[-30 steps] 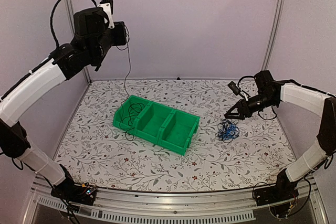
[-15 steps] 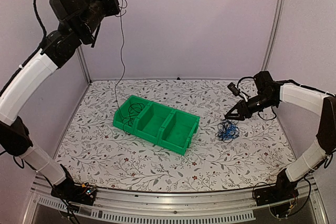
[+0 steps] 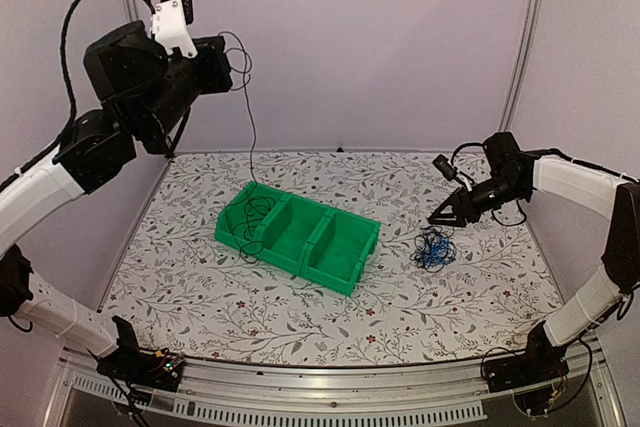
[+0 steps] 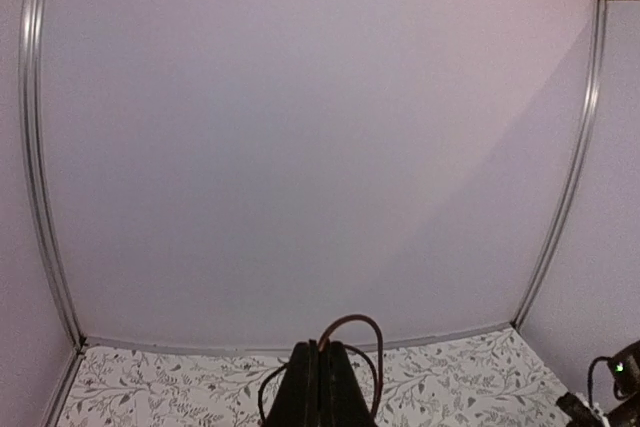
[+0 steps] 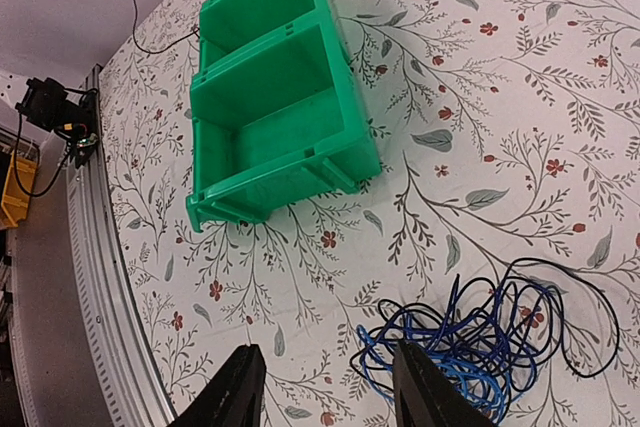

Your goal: Untangle the cables

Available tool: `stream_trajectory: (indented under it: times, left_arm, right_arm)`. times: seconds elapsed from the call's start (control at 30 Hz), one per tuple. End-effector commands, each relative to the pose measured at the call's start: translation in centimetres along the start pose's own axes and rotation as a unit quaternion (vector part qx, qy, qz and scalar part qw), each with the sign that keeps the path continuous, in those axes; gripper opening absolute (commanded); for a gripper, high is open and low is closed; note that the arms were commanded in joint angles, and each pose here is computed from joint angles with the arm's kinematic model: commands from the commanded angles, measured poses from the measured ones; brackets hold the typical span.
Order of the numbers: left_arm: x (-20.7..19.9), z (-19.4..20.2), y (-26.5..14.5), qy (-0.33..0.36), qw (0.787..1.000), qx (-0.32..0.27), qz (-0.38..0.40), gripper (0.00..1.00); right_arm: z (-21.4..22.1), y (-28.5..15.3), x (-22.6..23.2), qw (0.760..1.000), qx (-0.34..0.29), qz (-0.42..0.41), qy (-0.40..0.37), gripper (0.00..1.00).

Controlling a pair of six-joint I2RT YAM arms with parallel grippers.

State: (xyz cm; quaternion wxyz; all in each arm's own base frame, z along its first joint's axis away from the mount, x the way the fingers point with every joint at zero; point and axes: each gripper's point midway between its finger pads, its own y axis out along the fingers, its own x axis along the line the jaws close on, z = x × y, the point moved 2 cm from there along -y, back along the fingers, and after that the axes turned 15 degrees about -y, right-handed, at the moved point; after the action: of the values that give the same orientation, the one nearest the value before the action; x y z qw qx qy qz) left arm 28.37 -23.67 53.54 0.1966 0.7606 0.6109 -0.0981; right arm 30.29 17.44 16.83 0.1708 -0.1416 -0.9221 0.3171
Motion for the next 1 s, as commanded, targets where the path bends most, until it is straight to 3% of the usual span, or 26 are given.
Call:
stream_trajectory:
  times: [0.0, 0.13, 0.43, 0.63, 0.83, 0.9, 0.97]
  left_arm:
    - [4.9, 6.2, -4.3, -0.067, 0.991, 0.095, -0.072, 0.0]
    - [4.3, 6.2, -7.1, -0.083, 0.988, 0.119, -0.049, 0.0]
    - [-0.3, -5.2, -8.6, -0.046, 0.999, 0.019, 0.013, 0.0]
    - [-2.5, -9.0, -8.6, -0.008, 0.997, -0.048, 0.063, 0.0]
    - [-2.9, -10.4, -6.6, 0.052, 0.992, -0.108, 0.028, 0.0]
    - [-2.8, -10.3, -5.2, 0.055, 0.992, -0.113, 0.016, 0.0]
    - [-1.3, -9.3, -1.3, 0.046, 0.994, -0.089, -0.032, 0.0]
  right_arm:
    - [-0.6, 0.2, -0.6, 1.0, -0.003, -0.004, -0.005, 0.48]
    - [-0.4, 0.8, -1.0, 1.0, -0.003, -0.015, 0.009, 0.48]
    - [-1.2, 1.7, -1.5, 1.0, -0.001, -0.026, 0.006, 0.48]
    - [-0.6, 1.9, -1.2, 1.0, 0.001, -0.027, 0.008, 0.48]
    - [-0.2, 1.6, -0.8, 1.0, 0.004, -0.021, 0.005, 0.48]
    - [-0.2, 1.6, -0.8, 1.0, 0.004, -0.019, 0.003, 0.48]
    - [0.1, 1.7, -0.8, 1.0, 0.005, -0.017, 0.001, 0.48]
